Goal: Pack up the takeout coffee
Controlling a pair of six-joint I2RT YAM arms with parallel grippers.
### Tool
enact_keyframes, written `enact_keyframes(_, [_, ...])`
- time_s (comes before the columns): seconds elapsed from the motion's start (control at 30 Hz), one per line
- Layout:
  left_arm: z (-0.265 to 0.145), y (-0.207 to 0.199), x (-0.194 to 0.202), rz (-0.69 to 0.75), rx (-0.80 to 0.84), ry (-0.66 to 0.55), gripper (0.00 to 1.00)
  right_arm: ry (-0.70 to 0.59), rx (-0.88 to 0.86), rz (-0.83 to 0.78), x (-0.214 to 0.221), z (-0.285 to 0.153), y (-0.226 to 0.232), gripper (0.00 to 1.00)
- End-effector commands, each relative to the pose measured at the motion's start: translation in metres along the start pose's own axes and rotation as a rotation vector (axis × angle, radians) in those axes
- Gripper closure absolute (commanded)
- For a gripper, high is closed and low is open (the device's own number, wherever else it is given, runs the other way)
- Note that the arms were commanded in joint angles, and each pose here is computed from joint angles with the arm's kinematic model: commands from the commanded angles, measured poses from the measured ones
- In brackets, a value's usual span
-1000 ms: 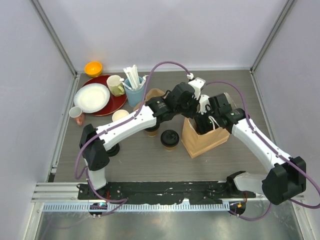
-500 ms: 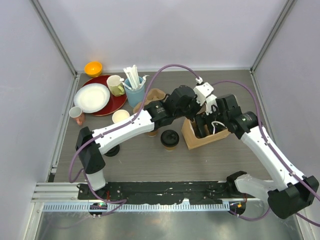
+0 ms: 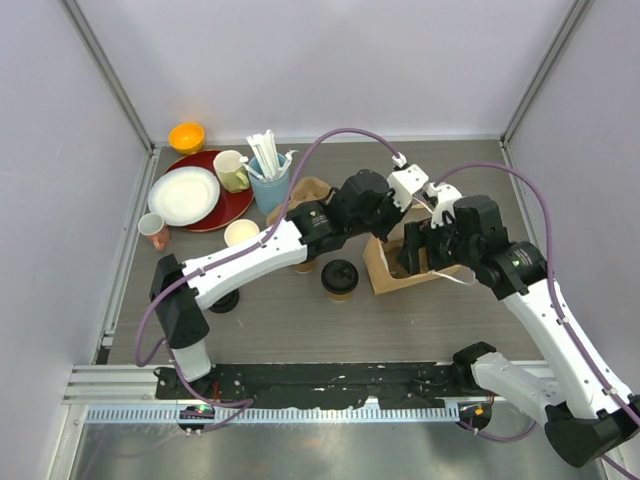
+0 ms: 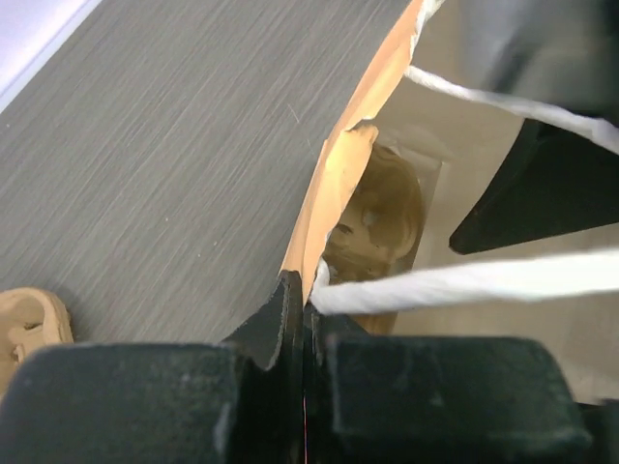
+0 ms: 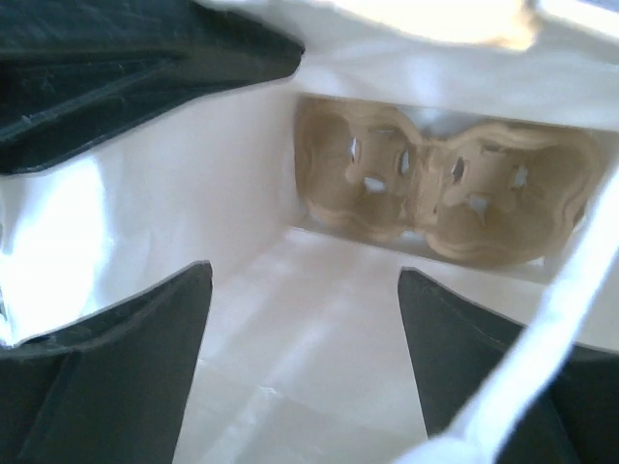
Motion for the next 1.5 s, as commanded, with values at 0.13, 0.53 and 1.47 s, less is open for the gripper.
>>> enact_keyframes(0.13, [-0.012, 0.005, -0.008, 0.004, 0.007, -0.021, 1.00, -0.237, -0.104, 0.009, -0.043, -0.045, 0.027, 0.18])
enact_keyframes(0.53, [-0.015, 0.000, -0.003, -0.046, 0.098, 0.004, 1.00, -0.227, -0.096, 0.009, -0.040, -0.079, 0.032, 0.17])
enact_keyframes(1.47, [-0.010, -0.005, 0.003, -0.065, 0.176, 0.010, 1.00, -0.678, 0.067, 0.135, -0.130, -0.143, 0.036, 0.14])
Point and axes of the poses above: each gripper's point midway between its finger pads, its own z axis out along the fingers, its own y axis along the line the jaws close on, x = y × z, the point moved 7 cm from there along -z, back along the fingers, and after that the axes turned 8 degrees about z, right-handed, at the moved point
